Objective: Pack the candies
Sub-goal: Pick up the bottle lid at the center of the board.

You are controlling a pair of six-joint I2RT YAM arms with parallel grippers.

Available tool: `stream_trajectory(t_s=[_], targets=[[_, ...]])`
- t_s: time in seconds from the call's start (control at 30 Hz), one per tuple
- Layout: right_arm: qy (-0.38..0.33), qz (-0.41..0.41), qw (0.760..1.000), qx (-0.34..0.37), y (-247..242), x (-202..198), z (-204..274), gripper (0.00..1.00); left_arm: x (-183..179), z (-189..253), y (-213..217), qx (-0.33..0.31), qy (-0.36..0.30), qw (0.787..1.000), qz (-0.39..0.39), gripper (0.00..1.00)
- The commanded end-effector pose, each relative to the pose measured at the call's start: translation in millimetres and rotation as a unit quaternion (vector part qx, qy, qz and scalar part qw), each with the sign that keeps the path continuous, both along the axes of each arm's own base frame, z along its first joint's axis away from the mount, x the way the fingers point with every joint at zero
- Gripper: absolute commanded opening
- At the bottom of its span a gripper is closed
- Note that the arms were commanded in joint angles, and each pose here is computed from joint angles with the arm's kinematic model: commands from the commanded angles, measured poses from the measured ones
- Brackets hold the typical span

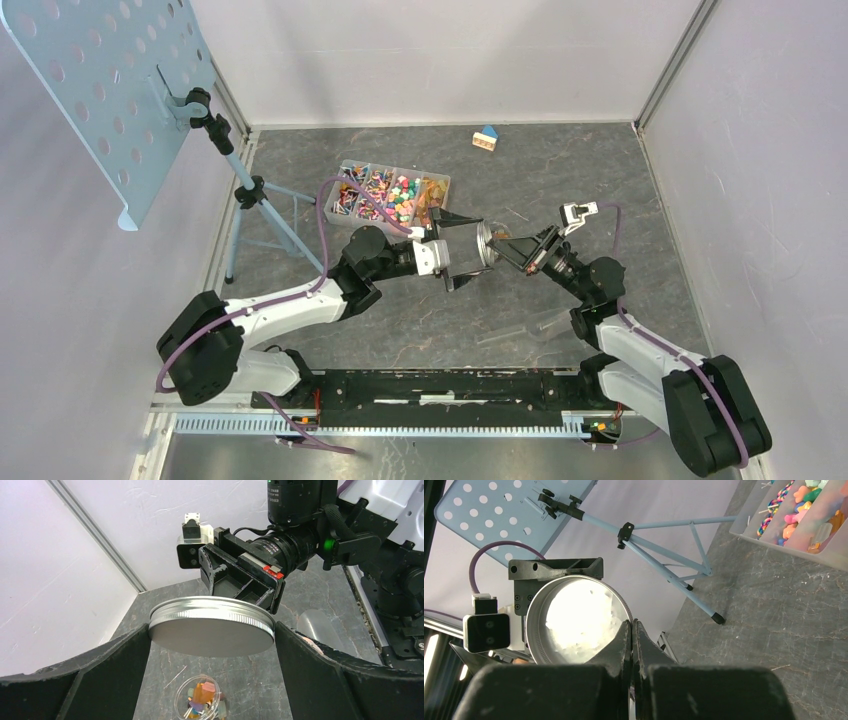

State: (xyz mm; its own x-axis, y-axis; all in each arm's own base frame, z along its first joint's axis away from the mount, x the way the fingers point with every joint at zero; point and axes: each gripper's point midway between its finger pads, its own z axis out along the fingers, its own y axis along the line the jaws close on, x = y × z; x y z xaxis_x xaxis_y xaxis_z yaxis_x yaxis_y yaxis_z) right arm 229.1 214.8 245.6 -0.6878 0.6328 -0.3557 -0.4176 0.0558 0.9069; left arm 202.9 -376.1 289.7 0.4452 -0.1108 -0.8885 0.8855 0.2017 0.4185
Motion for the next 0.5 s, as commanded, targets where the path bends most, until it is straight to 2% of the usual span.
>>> stream_trajectory(t_s=[0.0,0.17,0.3,0.47], targets=[[-0.025,0.008,1.0,0.006,1.4,-5.4,9.1,0.0,-3.8,26.7,-2.6,-0.021,-0.068,0.997,-0.012,0.97],[-0.019,0.005,1.0,0.004,1.1,-3.7,5.0,0.0,-4.1,28.9,-2.3,-0.021,-0.068,0.997,-0.015,0.9],[-0.016,0.004,1.0,0.003,1.1,-2.7,2.9,0.06,-3.2,30.9,-2.4,-0.017,-0.062,0.998,-0.017,0.8],[-0.009,0.0,1.0,-0.008,1.1,-1.0,-4.6,0.25,1.4,28.0,-2.5,-0.003,-0.046,0.999,-0.01,0.73]])
